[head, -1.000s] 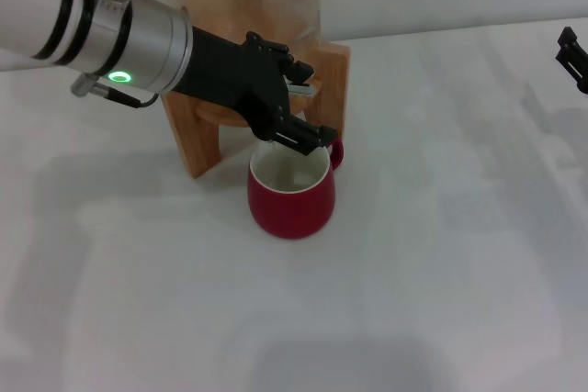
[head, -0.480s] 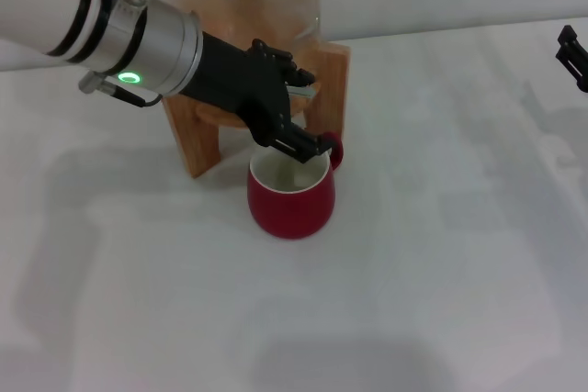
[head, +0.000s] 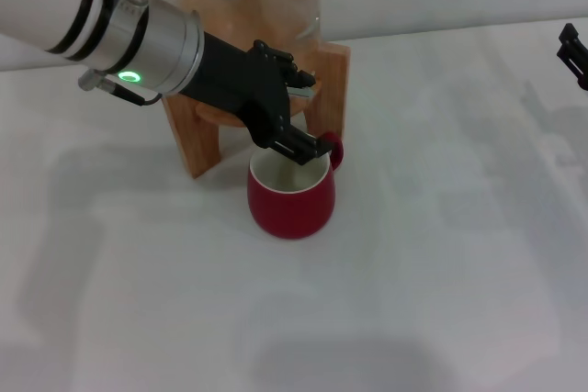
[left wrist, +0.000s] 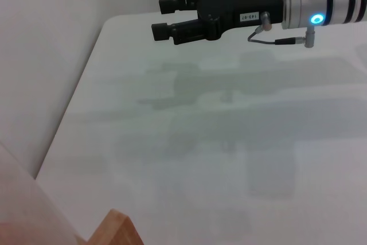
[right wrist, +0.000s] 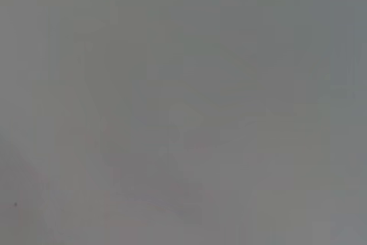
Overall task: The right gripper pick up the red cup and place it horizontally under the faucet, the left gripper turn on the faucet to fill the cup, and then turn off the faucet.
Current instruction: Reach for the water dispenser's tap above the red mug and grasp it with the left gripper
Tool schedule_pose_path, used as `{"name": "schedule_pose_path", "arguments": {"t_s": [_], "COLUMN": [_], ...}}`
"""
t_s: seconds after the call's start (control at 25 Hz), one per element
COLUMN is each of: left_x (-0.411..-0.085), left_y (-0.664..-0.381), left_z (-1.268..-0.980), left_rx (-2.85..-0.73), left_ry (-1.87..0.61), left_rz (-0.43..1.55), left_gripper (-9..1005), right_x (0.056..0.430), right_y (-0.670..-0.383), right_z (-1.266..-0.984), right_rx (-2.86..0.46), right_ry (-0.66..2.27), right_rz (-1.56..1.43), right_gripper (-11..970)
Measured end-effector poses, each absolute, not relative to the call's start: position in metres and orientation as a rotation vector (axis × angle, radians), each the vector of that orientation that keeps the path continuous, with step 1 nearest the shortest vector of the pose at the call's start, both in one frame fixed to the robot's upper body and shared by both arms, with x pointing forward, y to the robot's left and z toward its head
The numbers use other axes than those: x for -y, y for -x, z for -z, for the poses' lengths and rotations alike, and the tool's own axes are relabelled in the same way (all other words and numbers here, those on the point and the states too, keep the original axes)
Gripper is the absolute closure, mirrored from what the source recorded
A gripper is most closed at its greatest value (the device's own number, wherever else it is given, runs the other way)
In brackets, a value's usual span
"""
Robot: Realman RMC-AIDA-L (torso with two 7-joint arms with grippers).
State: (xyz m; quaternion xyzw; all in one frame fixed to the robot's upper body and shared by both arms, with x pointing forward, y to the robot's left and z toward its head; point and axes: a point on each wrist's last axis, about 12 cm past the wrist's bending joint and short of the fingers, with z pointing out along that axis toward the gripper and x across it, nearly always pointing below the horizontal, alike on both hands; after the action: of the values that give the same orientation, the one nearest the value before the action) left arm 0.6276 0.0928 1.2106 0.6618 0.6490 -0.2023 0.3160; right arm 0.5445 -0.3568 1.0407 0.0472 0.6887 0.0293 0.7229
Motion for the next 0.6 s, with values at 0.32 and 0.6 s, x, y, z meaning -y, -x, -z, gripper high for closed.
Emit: {"name": "schedule_pose_path", "arguments": {"t_s": [0.32, 0.6], "left_x": [-0.0928, -0.0929], "left_y": [-0.6255, -0.6223], "left_z": [-1.2122, -1.2188], "left_rx": [-1.704, -1.684], "left_ry": [-1.759, -1.772], "left_rz": [0.547, 0.557], "left_gripper": [150, 153], "right_x": [0.3574, 0.3578], "right_y": [-0.5447, -0.5443], "right_z": [-1.0409, -1.0407], "right_rx": [-1.520, -1.521], "right_ry": [-0.105, -0.105], "right_rz": [-0.063, -0.062], "right_gripper": [115, 115]}}
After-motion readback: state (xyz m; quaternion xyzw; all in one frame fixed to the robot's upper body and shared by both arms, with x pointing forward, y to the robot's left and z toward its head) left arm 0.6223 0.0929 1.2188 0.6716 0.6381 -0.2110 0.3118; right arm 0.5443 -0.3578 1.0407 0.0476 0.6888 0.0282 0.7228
